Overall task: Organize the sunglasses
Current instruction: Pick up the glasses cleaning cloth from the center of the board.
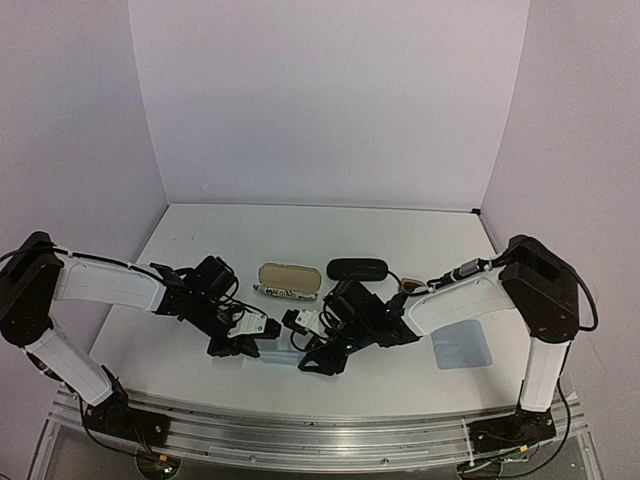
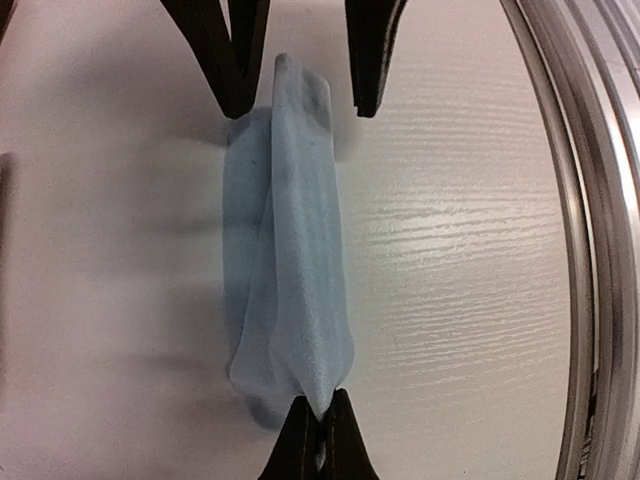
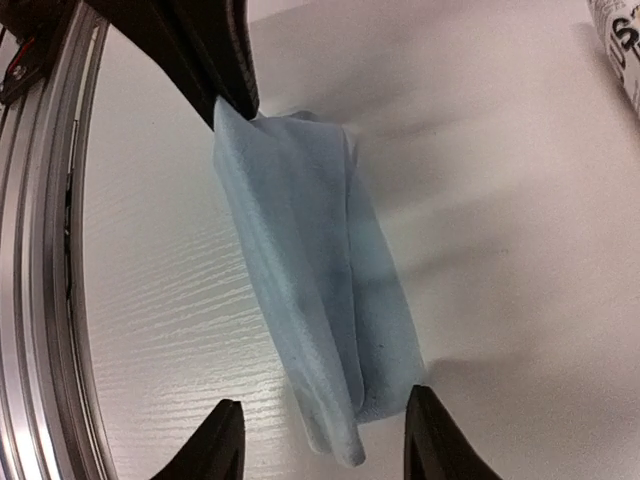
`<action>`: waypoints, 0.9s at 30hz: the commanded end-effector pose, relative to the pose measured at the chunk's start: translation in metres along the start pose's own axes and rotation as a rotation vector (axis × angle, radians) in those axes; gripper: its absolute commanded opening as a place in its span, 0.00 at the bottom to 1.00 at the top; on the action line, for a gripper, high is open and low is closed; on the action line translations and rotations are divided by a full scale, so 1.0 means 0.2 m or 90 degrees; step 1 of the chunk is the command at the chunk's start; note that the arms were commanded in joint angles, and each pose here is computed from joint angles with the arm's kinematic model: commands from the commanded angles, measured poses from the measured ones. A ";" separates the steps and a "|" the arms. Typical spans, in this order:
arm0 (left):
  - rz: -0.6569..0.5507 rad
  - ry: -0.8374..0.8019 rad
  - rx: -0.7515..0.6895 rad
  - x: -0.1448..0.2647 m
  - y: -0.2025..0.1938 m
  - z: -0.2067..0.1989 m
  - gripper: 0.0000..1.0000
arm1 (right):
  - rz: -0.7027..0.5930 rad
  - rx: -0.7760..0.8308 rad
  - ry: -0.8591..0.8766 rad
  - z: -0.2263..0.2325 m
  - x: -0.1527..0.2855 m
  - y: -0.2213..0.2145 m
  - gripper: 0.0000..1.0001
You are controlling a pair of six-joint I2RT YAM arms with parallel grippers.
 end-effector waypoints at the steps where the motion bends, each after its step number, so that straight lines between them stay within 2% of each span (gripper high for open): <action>1: -0.023 -0.078 0.050 0.10 0.10 0.01 0.00 | -0.094 0.087 -0.019 0.05 0.16 0.13 0.53; 3: -0.013 -0.103 0.071 0.10 0.10 0.01 0.00 | -0.121 0.109 -0.032 0.07 0.21 0.15 0.70; 4: -0.013 -0.112 0.078 0.10 0.11 0.01 0.00 | -0.136 0.126 -0.041 0.08 0.22 0.15 0.75; 7: -0.015 -0.127 0.092 0.10 0.12 0.02 0.00 | -0.183 0.209 -0.053 0.17 0.26 0.13 0.77; 9: -0.014 -0.131 0.098 0.10 0.12 0.02 0.00 | -0.179 0.236 -0.053 0.20 0.24 0.09 0.76; 14: -0.006 -0.134 0.100 0.07 0.11 0.03 0.00 | -0.140 0.248 -0.055 0.18 0.11 0.02 0.63; 21: 0.000 -0.131 0.101 0.07 0.09 0.04 0.00 | -0.133 0.298 -0.089 0.13 -0.01 0.00 0.62; 27: 0.002 -0.131 0.103 0.06 0.09 0.04 0.00 | -0.128 0.306 -0.097 0.12 -0.07 0.00 0.47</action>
Point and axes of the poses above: each gripper's point midway between its finger pads, its own x axis back along the fingers, its own z axis along the line the jaws close on, y = z × x, the point moved 9 cm from there along x, back along the fingers, and after that the axes turned 10 degrees about -x, right-handed, at the moved point
